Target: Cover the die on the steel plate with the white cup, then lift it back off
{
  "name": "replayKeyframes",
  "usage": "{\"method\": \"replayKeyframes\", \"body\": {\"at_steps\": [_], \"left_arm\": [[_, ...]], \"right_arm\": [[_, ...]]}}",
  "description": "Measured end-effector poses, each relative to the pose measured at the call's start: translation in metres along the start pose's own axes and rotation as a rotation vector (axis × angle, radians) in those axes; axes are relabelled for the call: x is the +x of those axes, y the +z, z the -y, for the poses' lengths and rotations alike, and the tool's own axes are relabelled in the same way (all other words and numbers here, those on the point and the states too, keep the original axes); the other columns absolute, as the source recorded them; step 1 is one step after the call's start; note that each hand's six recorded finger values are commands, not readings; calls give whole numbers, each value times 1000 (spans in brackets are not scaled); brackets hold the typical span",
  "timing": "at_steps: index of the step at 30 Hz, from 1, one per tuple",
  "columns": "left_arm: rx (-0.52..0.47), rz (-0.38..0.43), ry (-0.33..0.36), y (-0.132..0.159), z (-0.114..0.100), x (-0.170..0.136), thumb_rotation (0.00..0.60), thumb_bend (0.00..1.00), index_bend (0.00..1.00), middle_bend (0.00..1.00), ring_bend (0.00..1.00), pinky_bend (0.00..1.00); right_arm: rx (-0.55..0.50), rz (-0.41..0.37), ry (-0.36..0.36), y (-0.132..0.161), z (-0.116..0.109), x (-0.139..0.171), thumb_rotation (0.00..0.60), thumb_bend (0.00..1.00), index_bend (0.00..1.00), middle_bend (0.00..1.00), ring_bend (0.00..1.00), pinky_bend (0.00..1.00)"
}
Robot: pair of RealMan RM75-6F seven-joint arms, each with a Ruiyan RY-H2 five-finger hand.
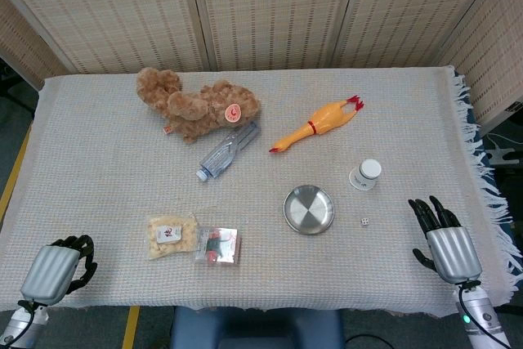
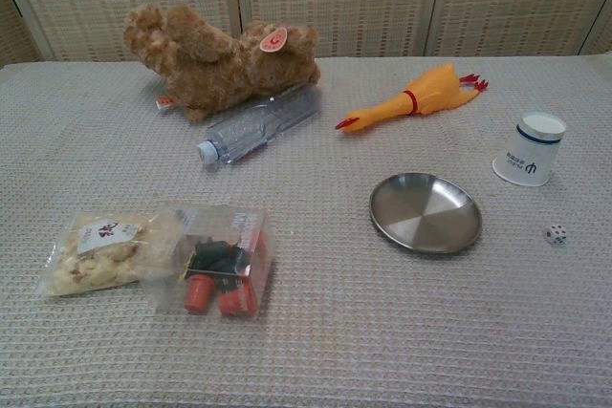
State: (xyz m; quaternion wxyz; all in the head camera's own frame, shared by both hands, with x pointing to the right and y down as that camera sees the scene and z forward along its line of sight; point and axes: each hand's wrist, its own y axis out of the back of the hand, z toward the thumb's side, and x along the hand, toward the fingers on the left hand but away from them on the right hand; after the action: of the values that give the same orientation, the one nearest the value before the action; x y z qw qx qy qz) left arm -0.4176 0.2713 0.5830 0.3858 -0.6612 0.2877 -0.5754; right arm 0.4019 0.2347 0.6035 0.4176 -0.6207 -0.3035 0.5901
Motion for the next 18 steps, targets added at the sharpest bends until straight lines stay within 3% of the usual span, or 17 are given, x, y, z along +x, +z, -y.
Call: {"method": "replayKeyframes", "body": {"at_steps": [10, 12, 16, 18], "left_arm": [[0, 4, 5, 1, -1, 0, 600, 366, 278, 412, 419, 574], [1, 5, 1, 0, 0, 0, 600, 366, 278, 413, 420, 574], [-6, -6, -10, -4, 3, 2, 600, 366, 278, 415, 419, 573], [-9, -13, -10, -5, 2, 2, 600, 366, 278, 416, 419, 574]], "right_arm": [[-3, -5, 12, 0, 0, -1, 600, 72, 48, 104, 17, 224], [-2, -9, 14, 0, 0, -2, 600, 72, 87, 200, 96, 314], [4, -21, -3, 2, 0, -5, 600, 72, 202, 486, 369, 549], [8, -28, -1, 2, 3, -8, 600, 72, 245, 577, 458, 622]]}}
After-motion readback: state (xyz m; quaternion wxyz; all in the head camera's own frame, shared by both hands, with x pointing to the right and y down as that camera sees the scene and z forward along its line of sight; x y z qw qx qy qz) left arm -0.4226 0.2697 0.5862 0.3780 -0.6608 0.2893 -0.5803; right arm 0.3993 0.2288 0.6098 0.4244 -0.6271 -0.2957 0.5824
